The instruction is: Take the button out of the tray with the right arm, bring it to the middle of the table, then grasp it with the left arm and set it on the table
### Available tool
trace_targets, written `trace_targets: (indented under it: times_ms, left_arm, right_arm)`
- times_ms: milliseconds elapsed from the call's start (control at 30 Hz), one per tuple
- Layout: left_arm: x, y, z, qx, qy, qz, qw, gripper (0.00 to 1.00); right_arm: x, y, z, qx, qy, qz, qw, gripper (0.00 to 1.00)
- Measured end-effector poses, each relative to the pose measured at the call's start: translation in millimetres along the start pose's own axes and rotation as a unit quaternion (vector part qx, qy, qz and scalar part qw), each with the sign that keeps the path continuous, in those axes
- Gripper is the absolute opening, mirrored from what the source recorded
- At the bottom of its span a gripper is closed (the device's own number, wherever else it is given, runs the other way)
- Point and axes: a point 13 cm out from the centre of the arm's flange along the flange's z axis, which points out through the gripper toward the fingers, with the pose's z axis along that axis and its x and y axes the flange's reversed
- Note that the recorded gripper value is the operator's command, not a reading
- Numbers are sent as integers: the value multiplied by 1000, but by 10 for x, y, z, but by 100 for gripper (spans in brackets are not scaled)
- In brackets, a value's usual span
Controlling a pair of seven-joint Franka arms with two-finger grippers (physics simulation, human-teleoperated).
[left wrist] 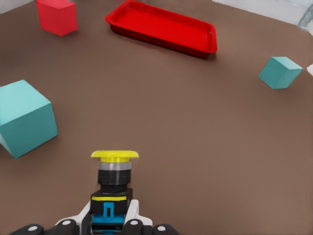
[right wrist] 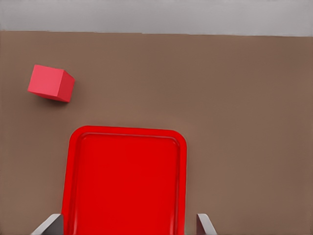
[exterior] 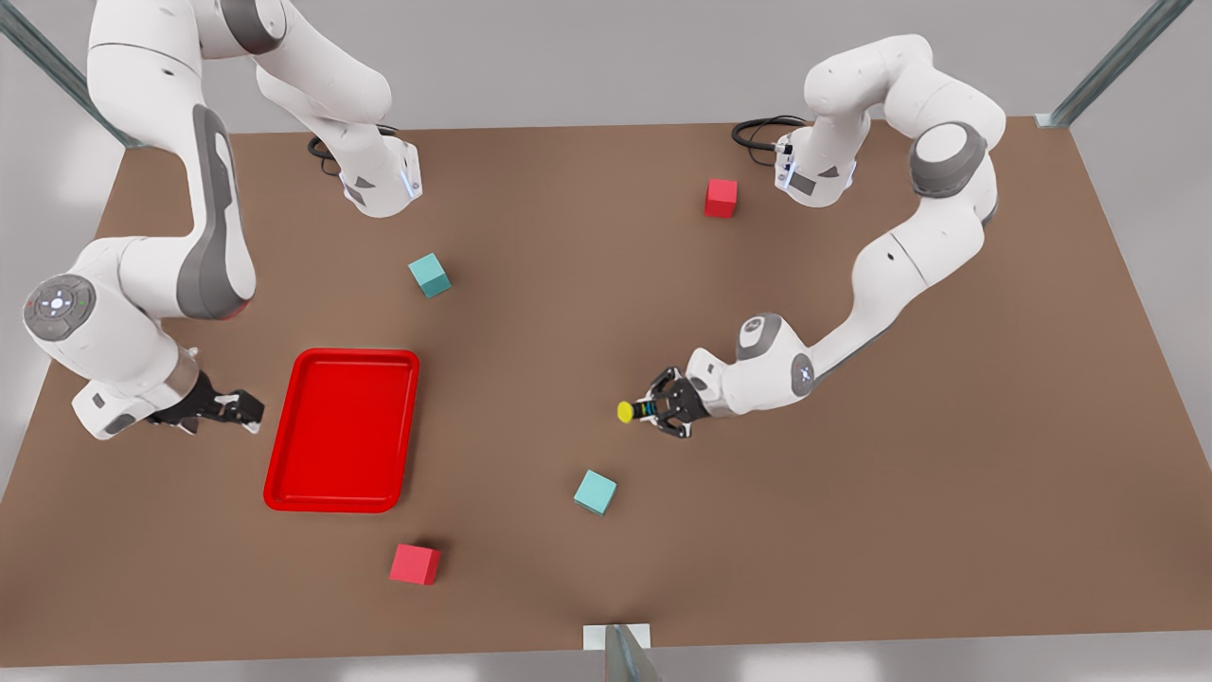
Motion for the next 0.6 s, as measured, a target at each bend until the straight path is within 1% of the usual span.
trace_targets:
  times_ms: [133,233,367,467,600]
  left_arm:
    - [84,29,21,11,-38,15,999,42]
    - [185,54,-6,22,-52,35,998,43]
    - [419,108,-173,45,-47,71,995,43]
    - [492,58,-171,62,-43,105,992,43]
    - [609,-5,-104,81,-46,140,986,43]
  right_arm:
    - [-35,-48,-130,0,2,3,1000,100]
    - [-46,-40,-400,2,2,3,1000,100]
    - [239,88,-755,9,17,-7,1000,100]
    - [508,15,-773,8,38,3,999,100]
    - [572,9,-753,2,49,6,999,100]
